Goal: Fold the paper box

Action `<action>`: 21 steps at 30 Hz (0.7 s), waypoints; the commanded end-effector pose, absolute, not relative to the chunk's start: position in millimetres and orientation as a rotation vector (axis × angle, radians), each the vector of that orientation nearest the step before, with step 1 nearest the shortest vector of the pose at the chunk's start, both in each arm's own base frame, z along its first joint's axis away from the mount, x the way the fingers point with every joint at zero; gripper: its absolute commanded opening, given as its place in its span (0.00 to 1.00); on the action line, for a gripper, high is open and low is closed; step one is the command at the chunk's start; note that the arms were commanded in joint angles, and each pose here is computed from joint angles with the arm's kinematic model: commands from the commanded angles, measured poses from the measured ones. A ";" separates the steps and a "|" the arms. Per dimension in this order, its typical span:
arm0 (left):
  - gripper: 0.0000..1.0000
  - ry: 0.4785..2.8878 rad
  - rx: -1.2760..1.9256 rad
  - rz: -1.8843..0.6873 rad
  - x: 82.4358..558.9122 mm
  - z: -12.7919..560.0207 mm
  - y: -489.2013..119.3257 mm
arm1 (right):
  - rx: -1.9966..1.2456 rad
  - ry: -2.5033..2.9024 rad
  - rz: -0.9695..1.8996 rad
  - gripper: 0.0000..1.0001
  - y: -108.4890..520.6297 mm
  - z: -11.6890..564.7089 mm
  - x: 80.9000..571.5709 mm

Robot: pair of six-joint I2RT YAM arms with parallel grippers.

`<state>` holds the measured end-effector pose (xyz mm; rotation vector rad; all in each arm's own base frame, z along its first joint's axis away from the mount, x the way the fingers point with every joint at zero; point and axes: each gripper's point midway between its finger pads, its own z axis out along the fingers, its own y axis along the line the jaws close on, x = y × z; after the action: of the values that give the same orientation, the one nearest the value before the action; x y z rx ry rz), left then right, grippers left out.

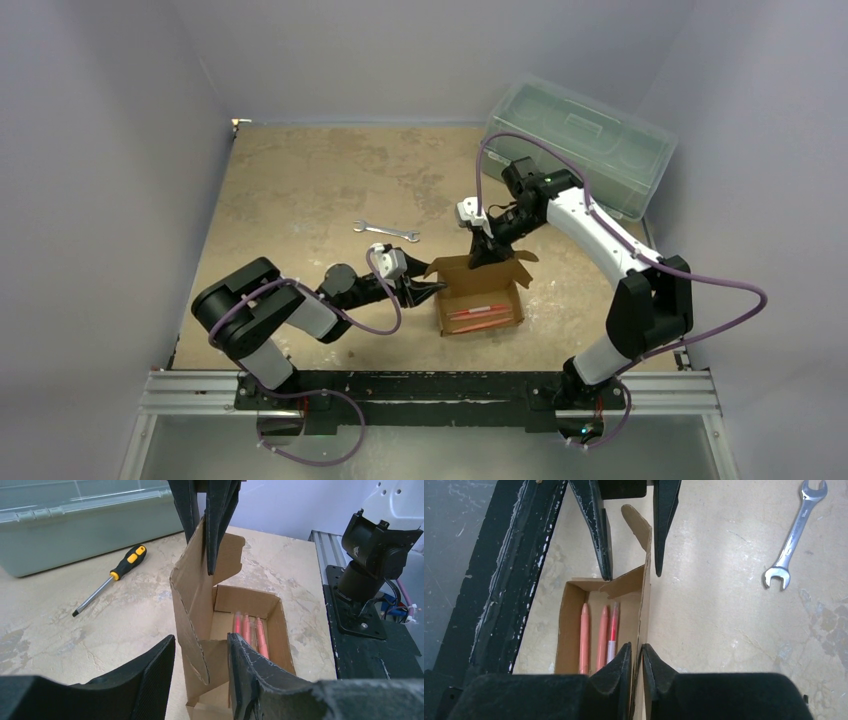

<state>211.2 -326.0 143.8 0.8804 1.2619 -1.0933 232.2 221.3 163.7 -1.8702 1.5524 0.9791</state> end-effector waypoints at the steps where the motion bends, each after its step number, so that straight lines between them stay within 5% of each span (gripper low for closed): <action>1: 0.41 1.163 0.903 -1.060 209.6 164.7 -327.4 | -1.877 1.528 0.943 0.17 219.0 172.1 226.3; 12: 0.41 1.214 0.963 -0.997 211.0 149.9 -331.5 | -1.830 1.577 0.899 0.35 215.0 175.1 225.2; 21: 0.43 1.278 0.863 -0.966 213.5 161.9 -326.2 | -1.731 1.617 0.832 0.76 206.7 206.9 226.4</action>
<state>210.2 -326.4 142.8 0.9171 1.2900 -0.9963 224.5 210.4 173.5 -1.8004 1.6495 0.9047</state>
